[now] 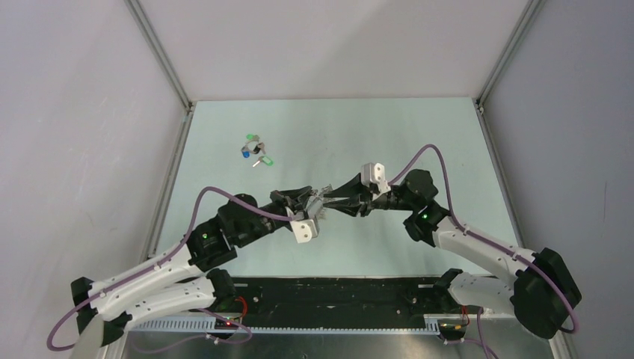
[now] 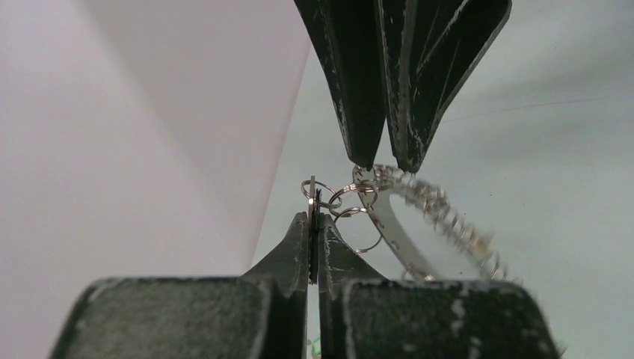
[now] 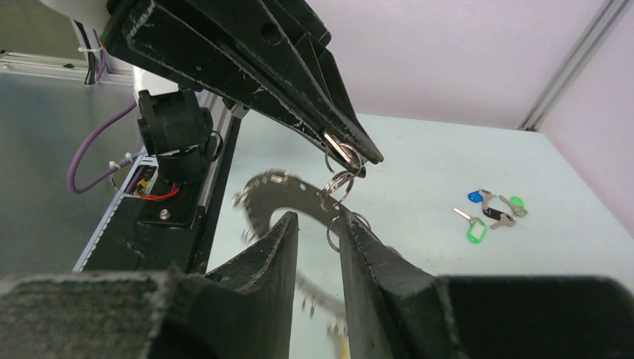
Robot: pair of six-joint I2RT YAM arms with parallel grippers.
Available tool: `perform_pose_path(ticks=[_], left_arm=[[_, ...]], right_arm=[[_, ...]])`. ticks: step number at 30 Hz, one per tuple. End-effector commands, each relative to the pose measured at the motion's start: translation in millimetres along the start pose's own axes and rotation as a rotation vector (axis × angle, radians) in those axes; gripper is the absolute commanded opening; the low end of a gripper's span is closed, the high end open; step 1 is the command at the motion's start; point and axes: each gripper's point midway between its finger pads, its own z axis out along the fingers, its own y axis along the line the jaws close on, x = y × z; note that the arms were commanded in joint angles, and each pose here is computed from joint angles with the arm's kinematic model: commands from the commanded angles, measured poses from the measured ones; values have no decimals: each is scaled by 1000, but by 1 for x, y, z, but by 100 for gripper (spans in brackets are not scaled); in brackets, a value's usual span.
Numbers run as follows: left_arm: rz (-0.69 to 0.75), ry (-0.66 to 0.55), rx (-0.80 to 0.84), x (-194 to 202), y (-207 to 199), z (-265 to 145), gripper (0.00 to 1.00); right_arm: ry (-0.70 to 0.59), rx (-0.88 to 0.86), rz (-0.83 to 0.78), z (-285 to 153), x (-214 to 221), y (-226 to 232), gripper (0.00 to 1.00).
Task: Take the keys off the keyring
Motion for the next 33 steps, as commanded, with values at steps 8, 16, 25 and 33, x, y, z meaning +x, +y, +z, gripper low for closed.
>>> perform_pose_path(ticks=[8, 16, 25, 33], left_arm=[[0, -147, -73, -37, 25, -7, 0], [-2, -146, -66, -36, 23, -5, 0], [-9, -155, -64, -39, 24, -6, 0], [-9, -148, -85, -38, 28, -9, 0]], right_arm=[[-85, -52, -58, 17, -30, 2, 27], [-105, -64, -61, 19, -36, 6, 27], [-102, -48, -51, 25, -34, 0, 11], [-92, -18, -43, 23, -36, -3, 10]])
